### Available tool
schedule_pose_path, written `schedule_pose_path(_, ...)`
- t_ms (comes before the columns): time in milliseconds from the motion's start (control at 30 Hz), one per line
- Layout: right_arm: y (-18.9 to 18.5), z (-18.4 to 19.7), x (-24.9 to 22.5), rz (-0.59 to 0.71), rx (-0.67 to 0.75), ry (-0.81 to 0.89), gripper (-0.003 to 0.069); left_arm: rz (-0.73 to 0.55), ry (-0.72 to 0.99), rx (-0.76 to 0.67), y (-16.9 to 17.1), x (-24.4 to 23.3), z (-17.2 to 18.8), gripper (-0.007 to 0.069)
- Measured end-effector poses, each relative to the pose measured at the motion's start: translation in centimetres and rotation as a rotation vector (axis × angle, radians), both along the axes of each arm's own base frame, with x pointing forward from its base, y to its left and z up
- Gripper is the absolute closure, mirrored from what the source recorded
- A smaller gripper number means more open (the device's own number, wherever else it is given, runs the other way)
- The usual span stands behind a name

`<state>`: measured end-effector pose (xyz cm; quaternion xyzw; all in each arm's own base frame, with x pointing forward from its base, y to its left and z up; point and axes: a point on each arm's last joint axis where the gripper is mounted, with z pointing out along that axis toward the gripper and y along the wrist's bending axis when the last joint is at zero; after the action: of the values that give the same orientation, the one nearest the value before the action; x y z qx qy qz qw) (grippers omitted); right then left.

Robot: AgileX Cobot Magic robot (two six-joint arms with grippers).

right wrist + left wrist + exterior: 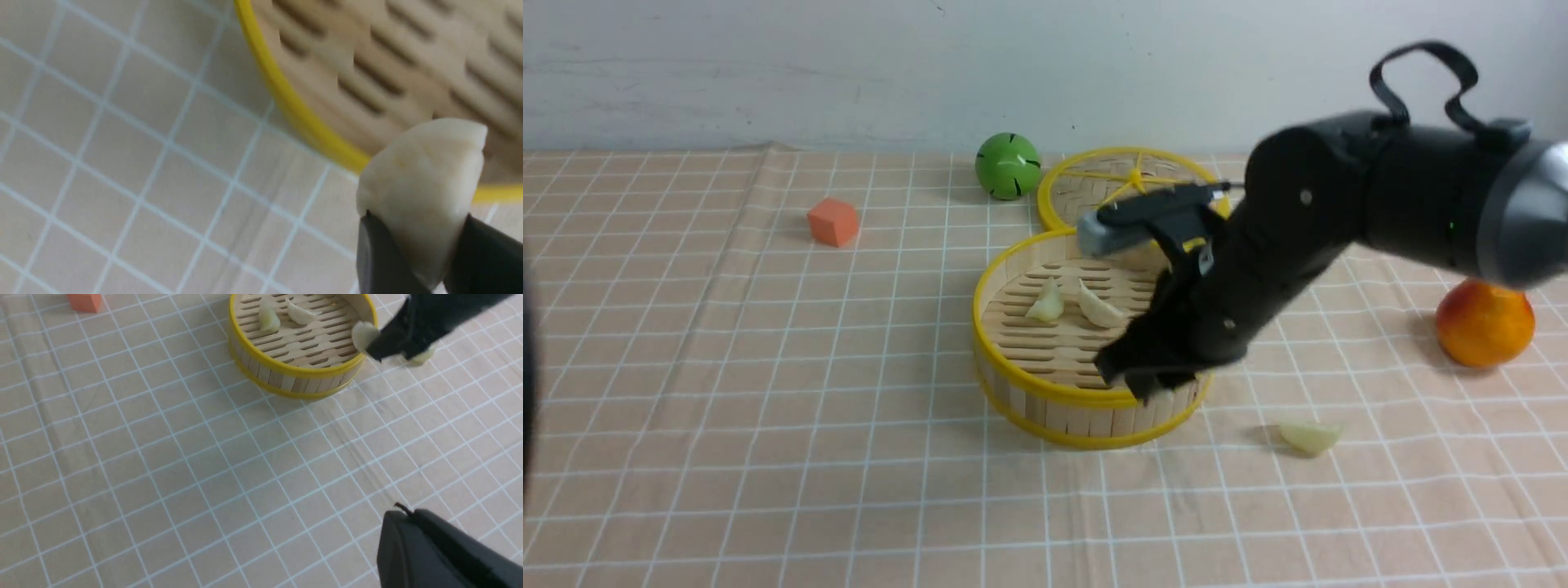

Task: Put the dumplings into the steamer on the table with the brown tablecloth.
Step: 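Place the dumpling in the bamboo steamer basket with the right gripper, then reach for and grasp a dumpling lying on the table beside the steamer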

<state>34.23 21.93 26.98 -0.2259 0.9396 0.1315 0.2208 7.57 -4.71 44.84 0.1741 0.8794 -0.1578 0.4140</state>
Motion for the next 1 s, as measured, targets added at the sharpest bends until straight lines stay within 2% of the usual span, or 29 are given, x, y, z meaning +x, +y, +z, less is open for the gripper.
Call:
schedule_pose_path(167, 1.8, -0.6, 2.8, -0.002, 0.022, -0.022, 0.0447, 0.001, 0.01, 0.005, 0.6, -1.1, -1.5, 0.0639)
schedule_pose_path(333, 3.4, -5.8, 5.4, -0.003, -0.016, 0.05, 0.0447, 0.0, 0.049, 0.027, 0.5, -0.9, -2.9, 0.0639)
schedule_pose_path(400, 3.5, -6.6, 5.8, -0.001, -0.031, 0.059, 0.0447, 0.0, 0.052, 0.03, 0.5, -0.9, -3.0, 0.0639)
schedule_pose_path(500, 3.7, -7.0, 6.0, 0.005, -0.041, 0.058, 0.0361, 0.0, 0.055, 0.031, 0.5, -0.9, -3.1, 0.0639)
schedule_pose_path(533, 3.7, -7.0, 6.0, 0.005, -0.04, 0.057, 0.0353, 0.0, 0.055, 0.031, 0.5, -0.9, -3.1, 0.0639)
schedule_pose_path(567, 3.8, -6.4, 6.1, 0.007, -0.039, 0.057, 0.0277, 0.0, 0.055, 0.031, 0.5, -0.9, -3.1, 0.0639)
schedule_pose_path(633, 3.7, -5.2, 5.8, 0.023, -0.051, 0.066, 0.0186, 0.0, 0.055, 0.031, 0.5, -0.9, -3.1, 0.0639)
schedule_pose_path(667, 3.7, -4.9, 5.8, 0.027, -0.051, 0.062, 0.0169, 0.0, 0.055, 0.031, 0.5, -0.9, -3.1, 0.0639)
schedule_pose_path(733, 3.0, -1.9, 4.8, 0.086, -0.093, 0.048, 0.009, 0.0, 0.053, 0.03, 0.6, -0.9, -3.1, 0.0639)
schedule_pose_path(800, 2.2, 0.6, 3.8, 0.123, -0.127, 0.014, 0.0067, 0.0, 0.053, 0.03, 0.6, -1.0, -3.1, 0.0639)
schedule_pose_path(900, -0.5, 3.7, 2.0, 0.136, -0.19, 0.004, 0.0072, 0.0, 0.053, 0.03, 0.6, -1.0, -3.1, 0.0639)
schedule_pose_path(1000, -4.1, 3.9, 0.6, 0.128, -0.246, 0.043, 0.0104, 0.0, 0.052, 0.03, 0.6, -1.0, -3.1, 0.0638)
